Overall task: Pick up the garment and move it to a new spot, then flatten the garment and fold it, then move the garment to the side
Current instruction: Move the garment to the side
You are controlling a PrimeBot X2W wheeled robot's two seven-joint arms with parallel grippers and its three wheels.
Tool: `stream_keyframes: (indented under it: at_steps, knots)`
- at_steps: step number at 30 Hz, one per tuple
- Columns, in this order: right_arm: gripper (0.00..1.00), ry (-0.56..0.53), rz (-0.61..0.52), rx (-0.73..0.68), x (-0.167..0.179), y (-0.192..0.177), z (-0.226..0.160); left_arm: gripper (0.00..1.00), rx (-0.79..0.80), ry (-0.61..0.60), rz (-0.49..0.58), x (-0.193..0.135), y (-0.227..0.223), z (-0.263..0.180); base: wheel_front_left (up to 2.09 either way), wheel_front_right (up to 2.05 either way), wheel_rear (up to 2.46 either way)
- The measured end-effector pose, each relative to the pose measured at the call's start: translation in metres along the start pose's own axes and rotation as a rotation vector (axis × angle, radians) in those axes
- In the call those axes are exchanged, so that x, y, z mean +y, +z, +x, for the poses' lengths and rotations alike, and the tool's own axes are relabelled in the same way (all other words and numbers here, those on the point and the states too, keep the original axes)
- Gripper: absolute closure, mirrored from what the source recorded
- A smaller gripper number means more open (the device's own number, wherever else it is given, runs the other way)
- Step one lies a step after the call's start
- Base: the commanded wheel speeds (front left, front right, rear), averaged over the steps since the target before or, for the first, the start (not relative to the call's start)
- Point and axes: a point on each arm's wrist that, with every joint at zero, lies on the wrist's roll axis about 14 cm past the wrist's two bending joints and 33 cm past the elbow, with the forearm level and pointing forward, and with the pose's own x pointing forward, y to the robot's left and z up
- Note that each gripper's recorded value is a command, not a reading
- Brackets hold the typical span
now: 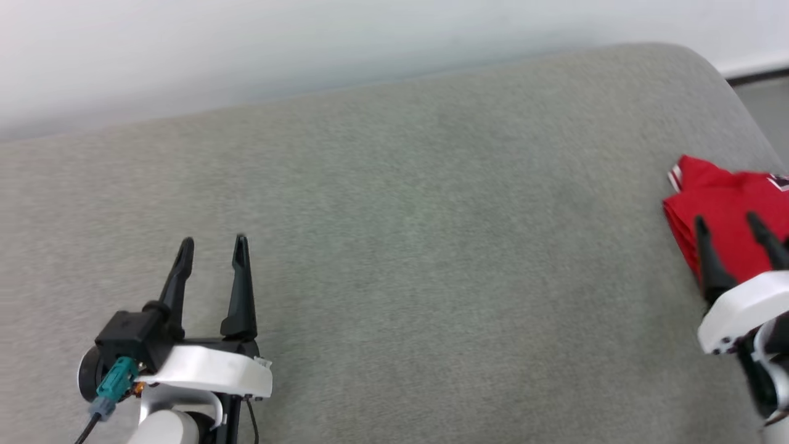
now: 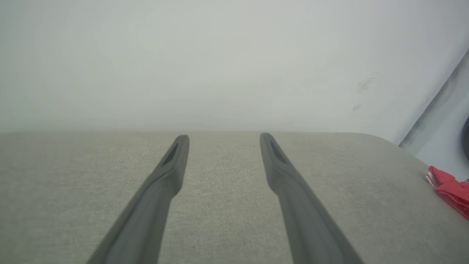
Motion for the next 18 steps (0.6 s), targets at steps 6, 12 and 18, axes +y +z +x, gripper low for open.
stream_keyframes:
  at_steps: [6, 12, 18]
  knots:
    - [0.00, 0.160, 0.067, -0.105, 0.068, 0.021, -0.009, 0.00, -0.008, 0.102, 0.032, 0.029, 0.011, -0.032, 0.00, 0.00, 0.00]
    - [0.00, 0.238, 0.084, -0.196, 0.100, 0.041, -0.030, 0.00, -0.022, 0.164, 0.057, 0.048, 0.022, -0.062, 0.00, 0.00, 0.00]
    - [0.00, 0.267, 0.101, -0.242, 0.110, 0.050, -0.059, 0.00, -0.012, 0.185, 0.061, 0.051, 0.020, -0.089, 0.00, 0.00, 0.00]
